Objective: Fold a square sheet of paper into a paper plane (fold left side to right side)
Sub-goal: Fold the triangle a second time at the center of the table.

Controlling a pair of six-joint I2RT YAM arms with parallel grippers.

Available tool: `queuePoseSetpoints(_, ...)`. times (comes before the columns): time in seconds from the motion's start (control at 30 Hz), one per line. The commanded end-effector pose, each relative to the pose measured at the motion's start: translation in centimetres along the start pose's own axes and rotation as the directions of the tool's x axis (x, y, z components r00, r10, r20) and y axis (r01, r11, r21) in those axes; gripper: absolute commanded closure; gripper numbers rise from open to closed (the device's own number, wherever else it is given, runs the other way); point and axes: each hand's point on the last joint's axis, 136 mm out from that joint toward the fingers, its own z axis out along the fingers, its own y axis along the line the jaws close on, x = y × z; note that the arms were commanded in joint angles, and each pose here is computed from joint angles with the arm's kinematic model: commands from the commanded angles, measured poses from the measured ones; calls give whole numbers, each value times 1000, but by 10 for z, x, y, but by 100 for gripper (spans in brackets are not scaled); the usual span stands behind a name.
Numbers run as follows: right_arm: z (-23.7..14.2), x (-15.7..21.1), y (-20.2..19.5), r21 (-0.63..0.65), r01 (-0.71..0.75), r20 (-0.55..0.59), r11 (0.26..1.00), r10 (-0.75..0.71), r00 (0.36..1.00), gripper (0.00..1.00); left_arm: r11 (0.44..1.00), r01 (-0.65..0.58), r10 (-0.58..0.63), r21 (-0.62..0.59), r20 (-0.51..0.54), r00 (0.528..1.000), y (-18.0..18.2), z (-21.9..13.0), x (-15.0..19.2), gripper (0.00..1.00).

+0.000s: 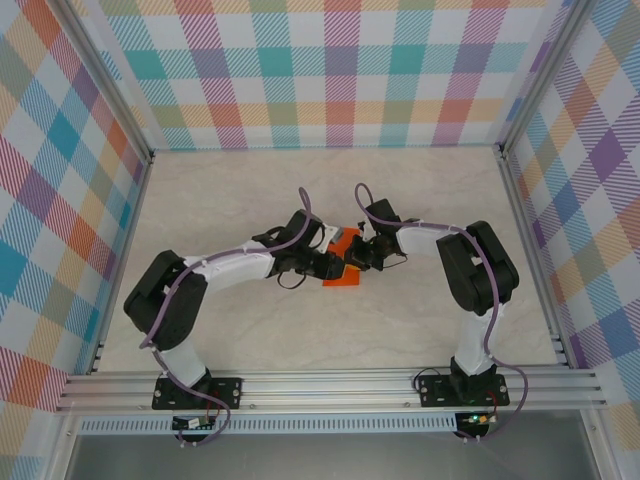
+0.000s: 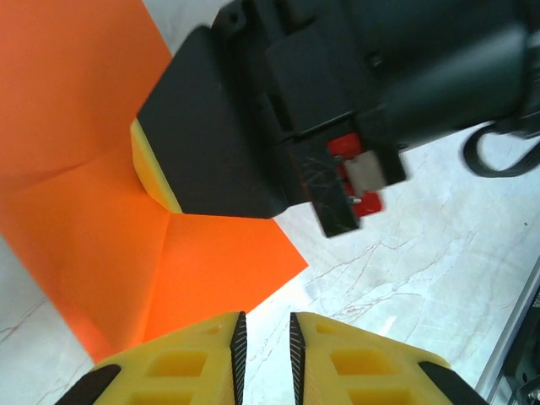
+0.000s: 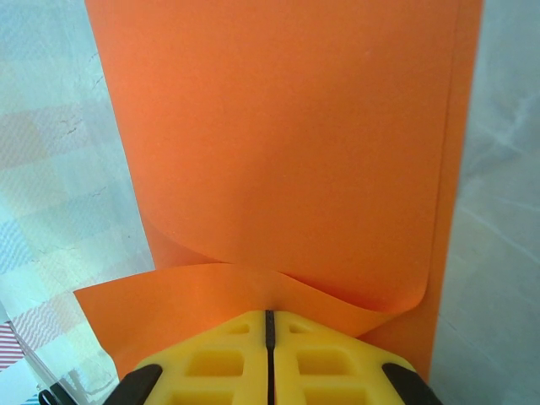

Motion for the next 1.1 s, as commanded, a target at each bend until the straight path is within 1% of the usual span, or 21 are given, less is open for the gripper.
queuePoseSetpoints(0.0, 11, 22, -36, 115, -45, -59, 992, 52, 997, 92, 998, 17, -15, 56, -26, 1000, -8, 14, -4, 77)
queuePoseSetpoints(0.07, 10, 21, -36, 118, -45, -59, 992, 53, 997, 92, 999, 19, -17, 48, -47, 999, -3, 21, 0, 78)
queuePoseSetpoints(0.17, 9, 22, -36, 118, -44, -59, 992, 51, 997, 93, 1000, 19, -19, 3, -74, 997, 9, 29, 7, 78)
queuePoseSetpoints(0.4, 9, 23, -36, 122, -41, -62, 992, 49, 997, 92, 998, 24, -28, -51, -78, 997, 22, 32, 12, 79)
queuePoseSetpoints(0.63, 8, 23, -36, 124, -40, -61, 992, 47, 997, 93, 997, 44, -49, -57, -82, 995, 28, 33, 20, 80)
queuePoseSetpoints(0.77, 9, 22, -37, 127, -39, -63, 991, 48, 997, 92, 998, 60, -62, -33, -88, 994, 26, 35, 26, 80)
queuePoseSetpoints(1.07, 8, 22, -37, 127, -40, -63, 991, 48, 997, 92, 996, 57, -63, -71, -86, 994, 35, 34, 30, 82)
